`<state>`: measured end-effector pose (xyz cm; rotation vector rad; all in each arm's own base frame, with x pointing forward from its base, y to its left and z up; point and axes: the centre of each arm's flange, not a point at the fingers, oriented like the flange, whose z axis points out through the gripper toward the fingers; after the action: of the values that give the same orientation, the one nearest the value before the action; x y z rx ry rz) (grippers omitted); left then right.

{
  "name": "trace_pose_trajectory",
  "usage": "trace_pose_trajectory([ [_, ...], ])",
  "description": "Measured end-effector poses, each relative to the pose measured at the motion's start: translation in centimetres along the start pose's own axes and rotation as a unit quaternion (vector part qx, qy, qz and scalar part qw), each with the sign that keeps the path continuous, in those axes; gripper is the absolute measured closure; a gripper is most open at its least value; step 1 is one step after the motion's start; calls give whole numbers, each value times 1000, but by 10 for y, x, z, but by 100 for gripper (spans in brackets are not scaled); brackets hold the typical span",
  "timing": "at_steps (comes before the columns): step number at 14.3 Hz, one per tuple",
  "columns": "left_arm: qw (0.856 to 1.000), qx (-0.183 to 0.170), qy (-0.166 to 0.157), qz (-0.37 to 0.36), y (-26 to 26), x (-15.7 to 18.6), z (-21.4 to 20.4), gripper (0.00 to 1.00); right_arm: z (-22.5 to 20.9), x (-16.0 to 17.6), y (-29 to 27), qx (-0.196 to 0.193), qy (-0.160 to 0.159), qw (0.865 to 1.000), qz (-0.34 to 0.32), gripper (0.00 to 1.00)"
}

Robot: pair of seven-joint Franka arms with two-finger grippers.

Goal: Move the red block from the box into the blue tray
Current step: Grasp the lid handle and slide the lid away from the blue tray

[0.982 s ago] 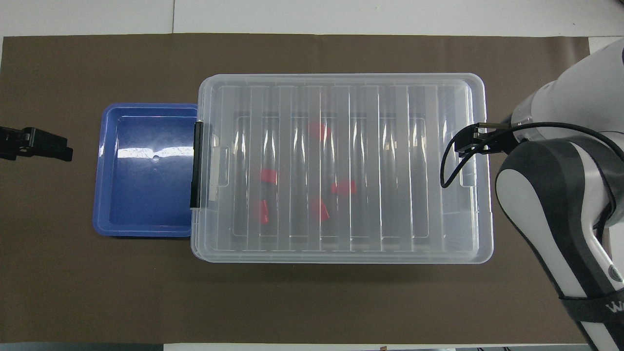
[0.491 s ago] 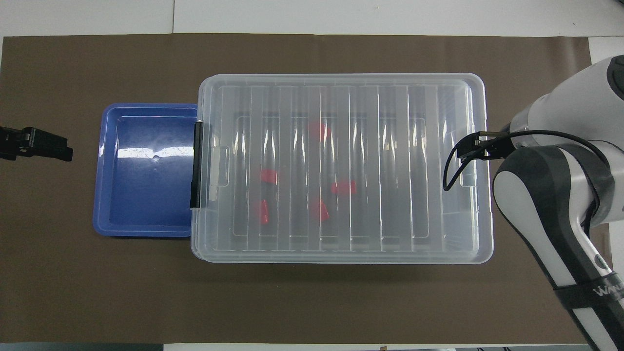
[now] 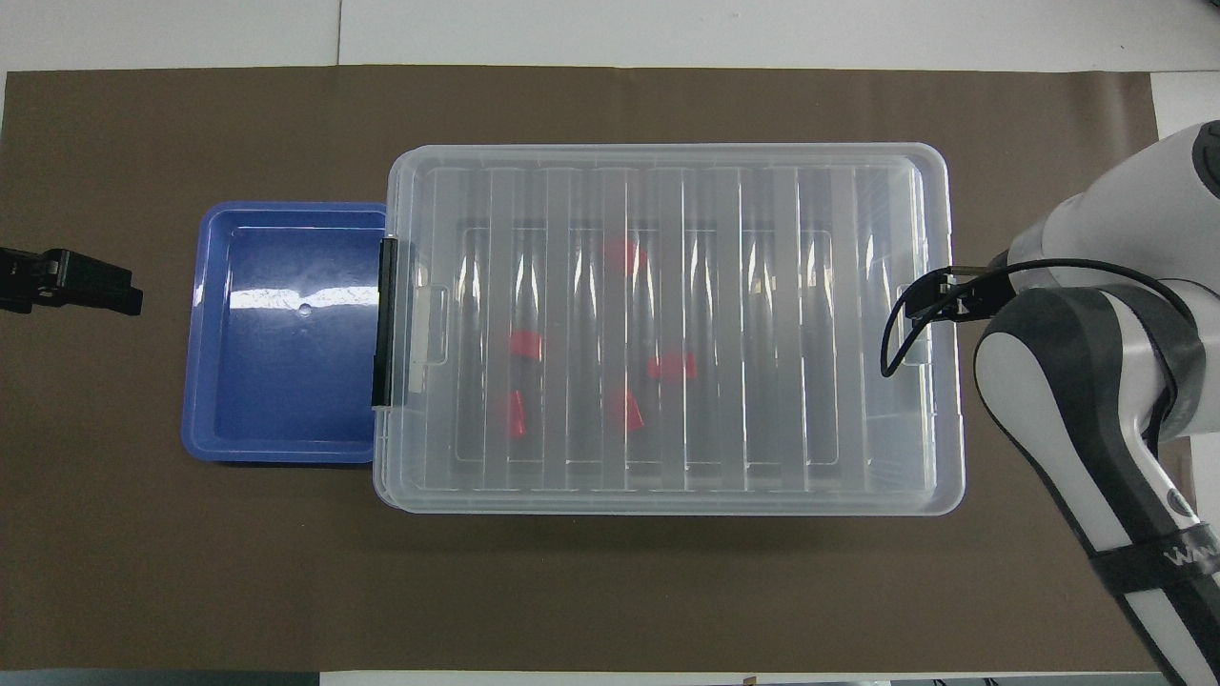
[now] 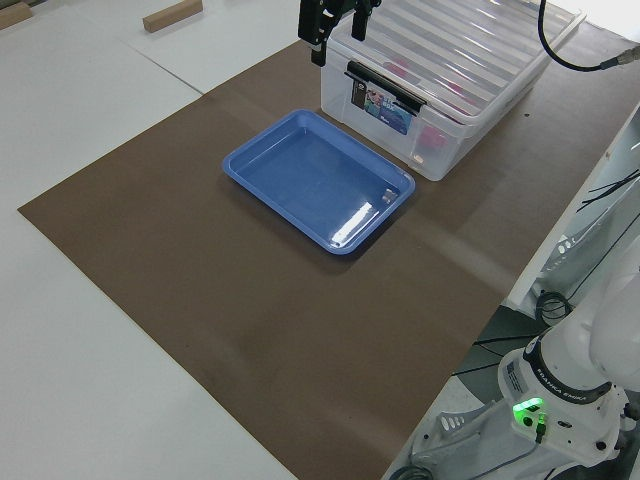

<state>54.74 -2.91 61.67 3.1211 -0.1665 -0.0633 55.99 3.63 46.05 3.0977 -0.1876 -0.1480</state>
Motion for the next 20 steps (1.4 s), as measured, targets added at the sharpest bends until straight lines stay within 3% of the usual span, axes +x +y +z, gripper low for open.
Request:
trace_pose_trajectory([
  [10, 1000, 0, 0, 0, 0, 0, 0, 0, 0, 7, 36, 3, 8, 1000, -28, 0],
  [20, 1000, 0, -3, 0, 0, -1, 1, 0, 0, 14, 107, 4, 19, 997, -73, 0],
])
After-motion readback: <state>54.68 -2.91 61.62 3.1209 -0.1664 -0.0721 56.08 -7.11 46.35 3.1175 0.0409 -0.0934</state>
